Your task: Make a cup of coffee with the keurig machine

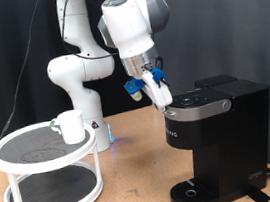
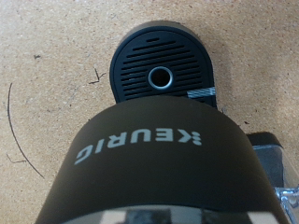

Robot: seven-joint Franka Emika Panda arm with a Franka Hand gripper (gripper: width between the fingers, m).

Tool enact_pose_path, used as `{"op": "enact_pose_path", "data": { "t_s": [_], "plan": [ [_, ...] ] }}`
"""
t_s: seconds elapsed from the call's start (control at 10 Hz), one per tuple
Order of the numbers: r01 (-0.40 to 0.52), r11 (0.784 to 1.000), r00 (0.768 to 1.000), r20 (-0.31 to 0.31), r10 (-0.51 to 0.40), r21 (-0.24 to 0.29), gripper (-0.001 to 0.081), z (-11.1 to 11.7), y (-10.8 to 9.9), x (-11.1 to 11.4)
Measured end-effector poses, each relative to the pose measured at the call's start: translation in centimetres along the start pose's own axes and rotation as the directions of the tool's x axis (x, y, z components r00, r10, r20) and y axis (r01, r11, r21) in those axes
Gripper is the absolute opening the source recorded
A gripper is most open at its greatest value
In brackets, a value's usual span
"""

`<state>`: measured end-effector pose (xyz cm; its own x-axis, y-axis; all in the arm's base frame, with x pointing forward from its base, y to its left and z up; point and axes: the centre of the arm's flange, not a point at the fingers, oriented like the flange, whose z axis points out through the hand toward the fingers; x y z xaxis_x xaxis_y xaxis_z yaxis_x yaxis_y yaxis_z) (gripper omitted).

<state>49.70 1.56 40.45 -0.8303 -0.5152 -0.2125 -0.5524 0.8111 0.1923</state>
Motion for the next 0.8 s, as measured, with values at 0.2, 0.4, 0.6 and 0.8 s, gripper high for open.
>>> {"op": "enact_pose_path", "data": {
  "t_s": [0.2,0.4,0.6,0.8],
  "plan": [
    [0.019,1.0,1.0,0.016,-0.019,0.007,0.0,-0.1,-0.2,0.6],
    [0.021,1.0,1.0,0.022,-0.021,0.0,0.0,-0.3,-0.8,1.8],
    [0.037,0.999,0.998,0.058,-0.036,-0.02,0.0,-1.1,-1.1,2.9],
    [0.029,0.997,0.983,0.182,-0.016,-0.066,0.0,-2.6,-0.9,3.1]
  ]
}}
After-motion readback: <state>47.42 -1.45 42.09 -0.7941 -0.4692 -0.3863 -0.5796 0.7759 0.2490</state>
